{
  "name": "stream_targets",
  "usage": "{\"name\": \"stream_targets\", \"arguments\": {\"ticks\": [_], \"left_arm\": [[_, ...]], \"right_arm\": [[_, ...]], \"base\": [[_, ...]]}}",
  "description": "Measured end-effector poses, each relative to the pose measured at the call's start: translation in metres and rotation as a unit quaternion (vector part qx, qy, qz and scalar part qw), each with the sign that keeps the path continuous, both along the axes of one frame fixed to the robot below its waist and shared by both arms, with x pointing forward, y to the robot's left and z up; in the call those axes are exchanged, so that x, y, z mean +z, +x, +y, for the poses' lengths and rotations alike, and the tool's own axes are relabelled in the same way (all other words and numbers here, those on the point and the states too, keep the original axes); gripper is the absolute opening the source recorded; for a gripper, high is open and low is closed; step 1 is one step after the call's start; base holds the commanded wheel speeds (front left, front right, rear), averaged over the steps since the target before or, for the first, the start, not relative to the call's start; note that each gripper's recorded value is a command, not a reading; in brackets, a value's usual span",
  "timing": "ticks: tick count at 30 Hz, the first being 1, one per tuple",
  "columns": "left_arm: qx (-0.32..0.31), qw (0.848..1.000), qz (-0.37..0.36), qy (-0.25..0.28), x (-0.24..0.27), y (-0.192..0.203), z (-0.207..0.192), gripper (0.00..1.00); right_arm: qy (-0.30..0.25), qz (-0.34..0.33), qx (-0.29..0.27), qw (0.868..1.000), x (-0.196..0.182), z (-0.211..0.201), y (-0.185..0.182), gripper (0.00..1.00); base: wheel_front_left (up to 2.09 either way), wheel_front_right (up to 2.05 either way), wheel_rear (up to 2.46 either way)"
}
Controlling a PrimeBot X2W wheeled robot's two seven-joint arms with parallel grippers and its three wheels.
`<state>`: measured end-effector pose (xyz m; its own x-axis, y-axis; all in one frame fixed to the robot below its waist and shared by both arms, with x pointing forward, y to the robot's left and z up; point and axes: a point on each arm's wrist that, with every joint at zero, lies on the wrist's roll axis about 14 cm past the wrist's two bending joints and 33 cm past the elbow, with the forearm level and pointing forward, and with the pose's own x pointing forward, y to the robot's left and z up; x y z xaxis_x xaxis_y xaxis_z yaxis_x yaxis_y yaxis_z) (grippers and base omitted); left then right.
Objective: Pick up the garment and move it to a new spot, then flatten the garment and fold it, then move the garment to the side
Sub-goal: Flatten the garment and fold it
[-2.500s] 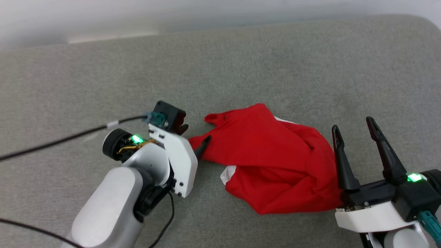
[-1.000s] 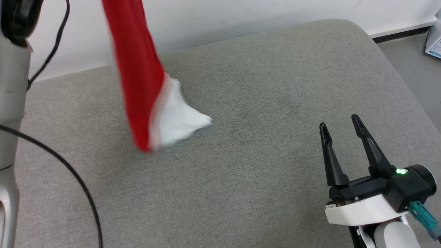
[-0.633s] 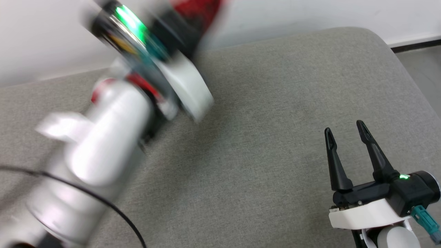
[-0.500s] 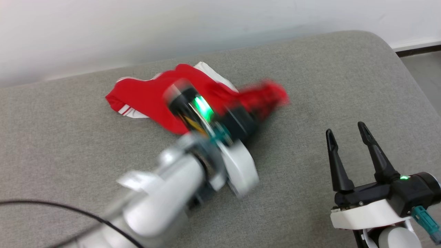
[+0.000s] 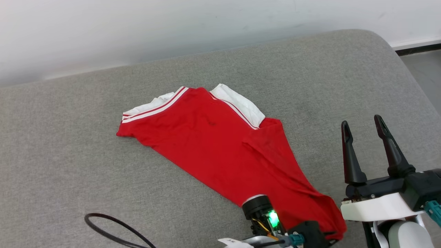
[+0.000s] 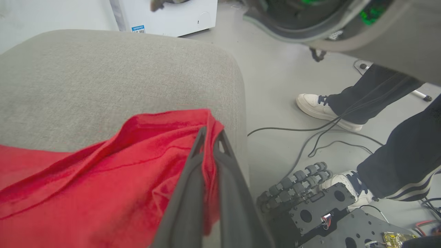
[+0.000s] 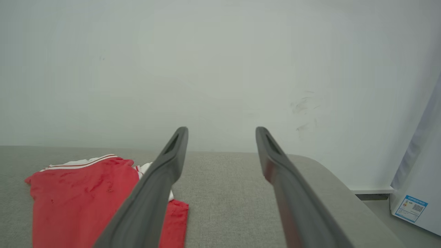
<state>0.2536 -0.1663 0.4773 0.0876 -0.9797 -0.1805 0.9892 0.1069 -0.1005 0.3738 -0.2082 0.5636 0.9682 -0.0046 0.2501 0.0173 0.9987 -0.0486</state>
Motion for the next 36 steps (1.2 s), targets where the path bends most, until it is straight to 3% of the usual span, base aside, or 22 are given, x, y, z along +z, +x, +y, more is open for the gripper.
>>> {"name": "stream_targets", "arguments": {"ticks": [1, 6, 11, 14, 19, 25, 28, 31, 36], "left_arm": [[0.005, 1.000, -0.001, 0.003, -0.003, 0.003, 0.002, 1.00], [0.059, 0.998, -0.012, -0.011, -0.003, 0.034, 0.020, 1.00], [0.190, 0.978, -0.047, -0.066, 0.031, 0.097, 0.060, 1.00], [0.283, 0.951, -0.082, -0.094, 0.058, 0.137, 0.105, 1.00], [0.431, 0.885, -0.134, -0.115, 0.095, 0.178, 0.202, 1.00], [0.575, 0.787, -0.177, -0.136, 0.125, 0.172, 0.313, 1.00], [0.620, 0.752, -0.180, -0.133, 0.119, 0.151, 0.349, 1.00], [0.643, 0.735, -0.173, -0.124, 0.107, 0.130, 0.365, 1.00], [0.640, 0.746, -0.156, -0.094, 0.075, 0.106, 0.355, 1.00]], "right_arm": [[0.000, 0.001, 0.002, 1.000, 0.000, 0.002, 0.001, 1.00], [0.002, 0.000, 0.014, 1.000, -0.001, 0.009, 0.004, 1.00], [0.001, -0.008, 0.030, 1.000, 0.004, 0.019, 0.005, 1.00], [0.000, -0.008, 0.045, 0.999, 0.004, 0.030, 0.004, 1.00], [-0.002, -0.011, 0.073, 0.997, 0.005, 0.049, 0.003, 1.00], [-0.001, -0.014, 0.103, 0.995, 0.007, 0.069, 0.003, 1.00], [0.001, -0.007, 0.115, 0.993, 0.003, 0.077, 0.001, 1.00], [0.004, -0.003, 0.119, 0.993, 0.000, 0.080, 0.002, 1.00], [0.006, 0.016, 0.125, 0.992, -0.012, 0.084, 0.005, 1.00]], "base": [[0.00, 0.00, 0.00], [0.00, 0.00, 0.00], [0.00, 0.00, 0.00], [0.00, 0.00, 0.00], [0.00, 0.00, 0.00], [0.00, 0.00, 0.00], [0.00, 0.00, 0.00], [0.00, 0.00, 0.00], [0.00, 0.00, 0.00]]}}
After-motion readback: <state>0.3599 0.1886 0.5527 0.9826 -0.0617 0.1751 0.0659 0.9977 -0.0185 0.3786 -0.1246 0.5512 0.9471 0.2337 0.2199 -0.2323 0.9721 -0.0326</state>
